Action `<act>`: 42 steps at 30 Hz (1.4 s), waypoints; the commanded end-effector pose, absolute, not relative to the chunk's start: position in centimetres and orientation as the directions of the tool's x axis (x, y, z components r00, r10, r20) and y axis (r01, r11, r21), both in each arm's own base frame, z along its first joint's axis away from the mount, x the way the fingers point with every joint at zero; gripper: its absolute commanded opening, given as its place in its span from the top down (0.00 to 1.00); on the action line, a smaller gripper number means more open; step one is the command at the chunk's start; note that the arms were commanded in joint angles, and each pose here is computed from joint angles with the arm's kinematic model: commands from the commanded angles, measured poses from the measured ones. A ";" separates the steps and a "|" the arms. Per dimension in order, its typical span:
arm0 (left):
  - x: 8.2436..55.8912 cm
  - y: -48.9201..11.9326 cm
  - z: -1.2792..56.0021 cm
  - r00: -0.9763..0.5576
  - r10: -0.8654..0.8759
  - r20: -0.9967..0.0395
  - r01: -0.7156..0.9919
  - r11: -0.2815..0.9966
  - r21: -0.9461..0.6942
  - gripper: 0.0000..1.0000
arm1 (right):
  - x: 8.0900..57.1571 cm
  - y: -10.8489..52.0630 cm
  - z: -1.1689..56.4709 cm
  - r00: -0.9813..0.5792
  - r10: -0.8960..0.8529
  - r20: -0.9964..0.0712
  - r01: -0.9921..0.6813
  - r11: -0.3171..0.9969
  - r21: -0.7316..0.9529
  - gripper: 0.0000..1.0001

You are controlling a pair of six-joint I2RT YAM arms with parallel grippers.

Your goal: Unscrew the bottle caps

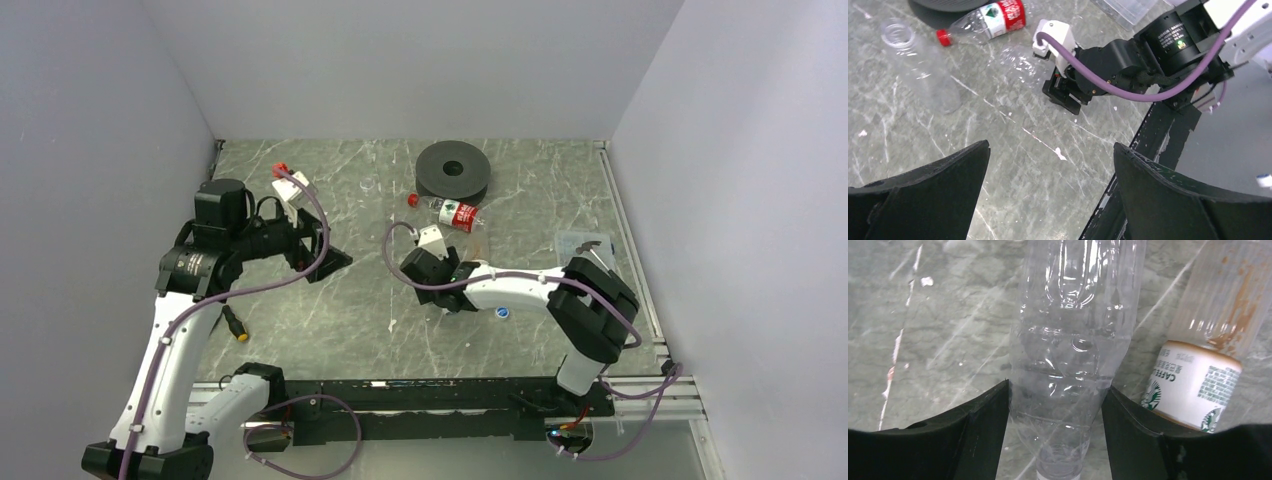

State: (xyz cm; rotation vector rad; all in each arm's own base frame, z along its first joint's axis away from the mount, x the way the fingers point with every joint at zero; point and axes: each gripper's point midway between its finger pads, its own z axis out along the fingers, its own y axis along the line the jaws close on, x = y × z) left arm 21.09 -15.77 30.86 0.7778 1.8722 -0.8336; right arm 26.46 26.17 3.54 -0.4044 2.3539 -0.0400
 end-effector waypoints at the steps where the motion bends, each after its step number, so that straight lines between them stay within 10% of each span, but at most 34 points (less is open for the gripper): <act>1: 18.9 -16.9 32.1 -0.236 0.228 -0.945 0.907 0.400 -0.130 0.00 | 25.4 28.2 5.0 -0.650 -0.263 -0.713 -0.316 0.947 -0.061 0.39; 13: 17.5 -17.2 32.2 0.272 0.322 -0.907 0.937 0.128 0.326 0.01 | 18.8 31.6 17.4 -0.587 -0.205 -0.783 -0.635 0.717 0.288 0.52; 23: 16.7 -17.0 35.0 0.849 0.302 -0.433 0.467 -0.048 0.883 0.01 | 16.3 35.6 28.5 -0.596 -0.193 -0.779 -0.764 0.436 0.476 0.57; 31: 15.8 -16.8 33.3 0.937 0.275 -0.214 0.268 -0.176 0.947 0.00 | 16.9 38.3 32.7 -0.657 -0.155 -0.738 -0.733 0.358 0.578 0.63; 42: 18.5 -17.2 33.3 0.940 0.265 0.213 -0.176 -0.157 0.972 0.01 | 16.5 38.7 35.3 -0.900 -0.103 -0.423 -0.435 0.174 0.883 0.67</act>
